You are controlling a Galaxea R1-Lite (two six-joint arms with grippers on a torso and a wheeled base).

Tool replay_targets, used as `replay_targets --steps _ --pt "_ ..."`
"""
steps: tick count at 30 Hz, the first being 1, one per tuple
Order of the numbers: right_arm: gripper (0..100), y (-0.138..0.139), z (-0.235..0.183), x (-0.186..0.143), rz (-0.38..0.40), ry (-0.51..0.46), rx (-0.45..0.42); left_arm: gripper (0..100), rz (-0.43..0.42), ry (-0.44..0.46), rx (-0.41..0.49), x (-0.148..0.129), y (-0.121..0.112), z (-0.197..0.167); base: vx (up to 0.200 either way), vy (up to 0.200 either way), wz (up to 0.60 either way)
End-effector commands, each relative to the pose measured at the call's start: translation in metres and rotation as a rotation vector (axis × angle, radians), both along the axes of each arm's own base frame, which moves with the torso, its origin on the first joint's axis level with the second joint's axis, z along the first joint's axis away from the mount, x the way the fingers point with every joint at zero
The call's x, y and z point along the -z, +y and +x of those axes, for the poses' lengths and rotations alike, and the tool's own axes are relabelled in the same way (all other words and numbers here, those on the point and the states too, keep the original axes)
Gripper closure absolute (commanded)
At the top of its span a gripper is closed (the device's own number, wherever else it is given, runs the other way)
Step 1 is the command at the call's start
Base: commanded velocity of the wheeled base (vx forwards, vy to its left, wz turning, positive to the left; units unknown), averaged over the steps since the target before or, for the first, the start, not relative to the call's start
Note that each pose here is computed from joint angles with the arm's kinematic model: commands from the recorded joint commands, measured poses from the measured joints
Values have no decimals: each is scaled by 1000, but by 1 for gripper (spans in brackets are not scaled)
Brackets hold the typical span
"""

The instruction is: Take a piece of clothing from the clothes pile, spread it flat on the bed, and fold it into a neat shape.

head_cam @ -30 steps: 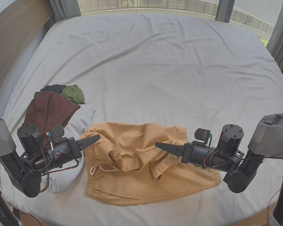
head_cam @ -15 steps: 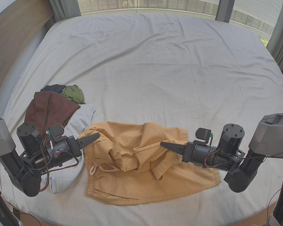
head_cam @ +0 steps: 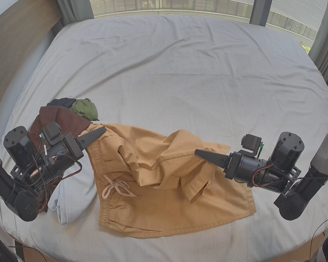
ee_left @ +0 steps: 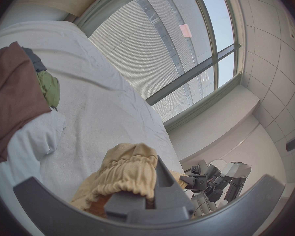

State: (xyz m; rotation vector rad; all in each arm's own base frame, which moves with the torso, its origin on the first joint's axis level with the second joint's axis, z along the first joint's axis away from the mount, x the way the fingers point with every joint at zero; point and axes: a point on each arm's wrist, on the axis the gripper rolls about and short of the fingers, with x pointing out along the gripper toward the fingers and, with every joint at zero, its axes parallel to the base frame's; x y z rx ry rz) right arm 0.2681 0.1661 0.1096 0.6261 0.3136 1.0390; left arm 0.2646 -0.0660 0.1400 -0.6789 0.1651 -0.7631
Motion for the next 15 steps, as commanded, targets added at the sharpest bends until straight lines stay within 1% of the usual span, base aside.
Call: replay_targets --steps 1,3,8,15 --pt "100 -4 -4 -10 13 -25 4 100 -2 -45 -7 -10 2 -1 0 0 0" --pt "100 -5 -3 -11 12 -38 8 100 -4 -68 -34 -14 8 3 0 0 0" --pt "100 -9 -7 -23 26 -74 16 100 -9 -82 -71 -18 21 7 0 0 0" --pt "100 -16 -9 -32 38 -100 30 100 -10 -110 -77 -23 22 12 0 0 0"
